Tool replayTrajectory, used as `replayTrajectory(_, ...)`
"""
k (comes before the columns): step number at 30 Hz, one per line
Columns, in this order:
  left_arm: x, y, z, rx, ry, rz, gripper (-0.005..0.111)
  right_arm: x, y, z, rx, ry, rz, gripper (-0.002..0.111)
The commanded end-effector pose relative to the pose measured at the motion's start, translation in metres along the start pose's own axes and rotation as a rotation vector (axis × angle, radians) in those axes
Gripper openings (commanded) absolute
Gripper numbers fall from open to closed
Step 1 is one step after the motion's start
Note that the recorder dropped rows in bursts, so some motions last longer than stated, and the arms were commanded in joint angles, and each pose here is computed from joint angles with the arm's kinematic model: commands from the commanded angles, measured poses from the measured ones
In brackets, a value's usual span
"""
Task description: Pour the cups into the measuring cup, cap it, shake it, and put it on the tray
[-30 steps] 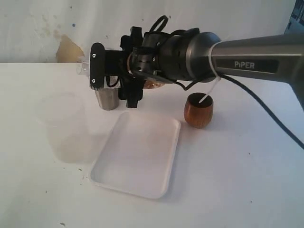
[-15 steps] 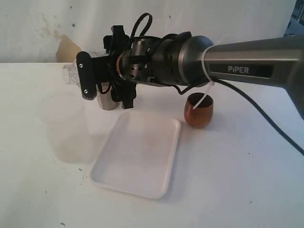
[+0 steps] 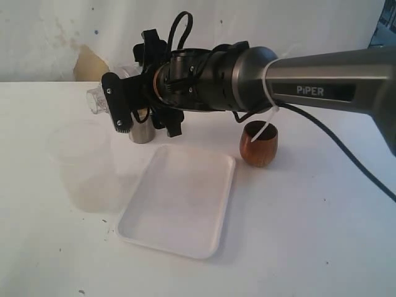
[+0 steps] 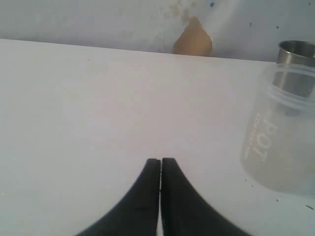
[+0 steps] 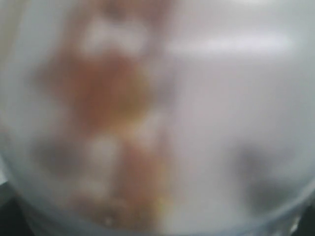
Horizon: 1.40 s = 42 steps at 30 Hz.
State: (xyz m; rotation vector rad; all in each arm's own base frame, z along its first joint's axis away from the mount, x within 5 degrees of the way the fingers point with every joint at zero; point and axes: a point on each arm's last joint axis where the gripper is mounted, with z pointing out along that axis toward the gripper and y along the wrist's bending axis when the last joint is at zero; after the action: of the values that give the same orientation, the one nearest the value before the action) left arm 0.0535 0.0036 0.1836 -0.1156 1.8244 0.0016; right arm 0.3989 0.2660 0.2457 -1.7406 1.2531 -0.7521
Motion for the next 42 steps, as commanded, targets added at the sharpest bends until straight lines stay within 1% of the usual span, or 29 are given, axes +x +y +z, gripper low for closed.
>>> replayTrajectory(1, 0.001, 0.0, 0.0, 0.004, -0.007, 0.001, 0.001, -0.006, -0.015, -0.008, 0.059, -0.051, -0.02, 0.0)
replayTrajectory(6, 0.001, 0.0, 0.0, 0.004, -0.007, 0.001, 0.001, -0.01, -0.016, -0.008, 0.073, -0.093, -0.023, 0.0)
replayTrajectory(18, 0.001, 0.0, 0.0, 0.004, -0.007, 0.001, 0.001, -0.01, -0.016, -0.008, 0.078, -0.087, -0.053, 0.0)
replayTrajectory(26, 0.001, 0.0, 0.0, 0.004, -0.007, 0.001, 0.001, -0.011, -0.005, 0.014, 0.041, -0.021, -0.06, 0.0)
replayTrajectory(31, 0.001, 0.0, 0.0, 0.004, -0.007, 0.001, 0.001, -0.014, -0.006, 0.015, 0.065, -0.052, -0.124, 0.0)
replayTrajectory(36, 0.001, 0.0, 0.0, 0.004, -0.007, 0.001, 0.001, -0.016, -0.008, 0.015, 0.097, -0.059, -0.227, 0.0)
replayTrajectory(40, 0.001, 0.0, 0.0, 0.004, -0.007, 0.001, 0.001, -0.016, -0.009, 0.014, 0.1, -0.059, -0.233, 0.0)
replayTrajectory(42, 0.001, 0.0, 0.0, 0.004, -0.007, 0.001, 0.001, -0.016, -0.01, 0.014, 0.106, -0.057, -0.258, 0.0)
